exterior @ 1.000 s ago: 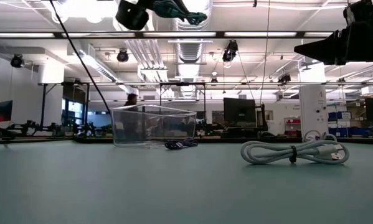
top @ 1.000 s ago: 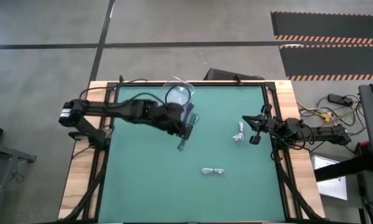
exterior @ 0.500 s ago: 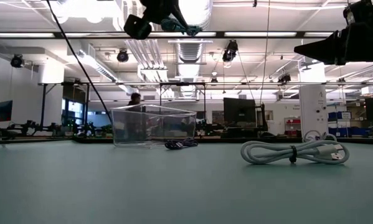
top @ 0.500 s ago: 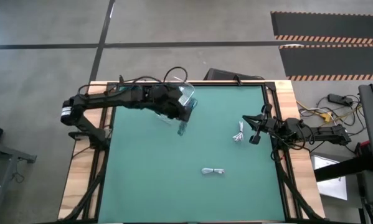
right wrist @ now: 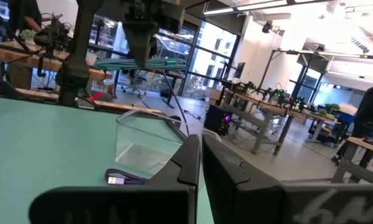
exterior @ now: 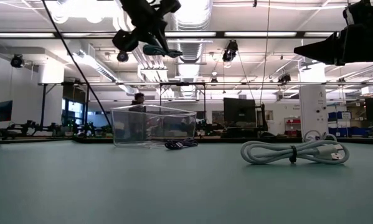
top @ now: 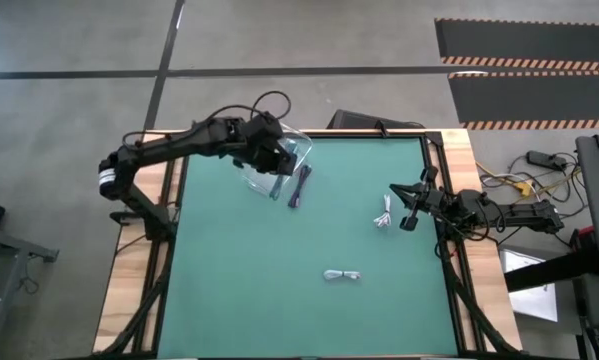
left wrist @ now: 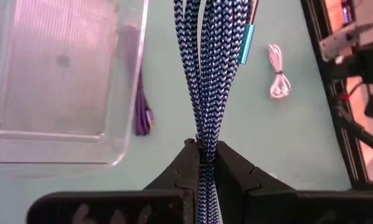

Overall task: Pick and place USB-C Cables
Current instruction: Put the black/blue USB cable into the transparent bin

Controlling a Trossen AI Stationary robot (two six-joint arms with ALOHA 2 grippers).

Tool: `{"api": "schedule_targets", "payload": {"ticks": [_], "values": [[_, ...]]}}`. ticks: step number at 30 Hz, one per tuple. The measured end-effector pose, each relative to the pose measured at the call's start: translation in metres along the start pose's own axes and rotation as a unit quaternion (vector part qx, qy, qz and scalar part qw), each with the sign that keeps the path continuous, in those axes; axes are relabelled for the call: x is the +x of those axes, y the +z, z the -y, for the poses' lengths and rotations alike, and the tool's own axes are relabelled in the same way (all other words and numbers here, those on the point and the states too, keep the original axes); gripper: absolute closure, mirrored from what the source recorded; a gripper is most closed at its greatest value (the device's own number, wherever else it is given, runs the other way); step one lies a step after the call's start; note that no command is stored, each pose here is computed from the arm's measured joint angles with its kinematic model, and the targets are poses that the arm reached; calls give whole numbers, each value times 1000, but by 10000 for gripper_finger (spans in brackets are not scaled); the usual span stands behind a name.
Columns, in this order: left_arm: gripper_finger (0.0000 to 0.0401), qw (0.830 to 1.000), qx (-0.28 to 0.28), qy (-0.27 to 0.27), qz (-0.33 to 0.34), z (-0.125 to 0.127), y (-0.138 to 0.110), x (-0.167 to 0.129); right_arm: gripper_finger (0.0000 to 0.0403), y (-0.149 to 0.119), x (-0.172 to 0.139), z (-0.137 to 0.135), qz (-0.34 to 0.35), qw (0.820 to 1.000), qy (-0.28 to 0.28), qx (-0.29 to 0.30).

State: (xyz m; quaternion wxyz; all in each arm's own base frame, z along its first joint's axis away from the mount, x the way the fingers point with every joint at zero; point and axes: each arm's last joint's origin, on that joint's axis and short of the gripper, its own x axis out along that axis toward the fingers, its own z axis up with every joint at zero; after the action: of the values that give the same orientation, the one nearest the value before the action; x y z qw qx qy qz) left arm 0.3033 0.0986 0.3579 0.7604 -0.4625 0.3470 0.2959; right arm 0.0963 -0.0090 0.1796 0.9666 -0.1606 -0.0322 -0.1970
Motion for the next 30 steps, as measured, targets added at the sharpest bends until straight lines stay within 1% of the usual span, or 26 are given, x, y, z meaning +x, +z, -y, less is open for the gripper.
{"api": "schedule_targets", "payload": {"ticks": [5,9,12,16,20,24,30], "values": [[389,1000,7,-17,15,7,13,-12,394,0,0,1,-3,1000,-9,-4],[389,999,28,-28,25,22,24,-19,394,1,0,1,2,1000,-11,-10],[389,998,48,-21,25,32,33,-18,394,1,0,1,3,1000,-12,-11],[389,997,75,25,5,40,42,-8,394,1,0,1,4,1000,-11,-13],[389,992,98,76,-24,41,52,9,394,1,0,1,4,1000,-11,-14],[389,985,112,120,-49,36,60,26,394,1,0,1,4,1000,-11,-12],[389,978,110,162,-77,19,72,47,394,1,0,1,1,1000,-10,-7]]}}
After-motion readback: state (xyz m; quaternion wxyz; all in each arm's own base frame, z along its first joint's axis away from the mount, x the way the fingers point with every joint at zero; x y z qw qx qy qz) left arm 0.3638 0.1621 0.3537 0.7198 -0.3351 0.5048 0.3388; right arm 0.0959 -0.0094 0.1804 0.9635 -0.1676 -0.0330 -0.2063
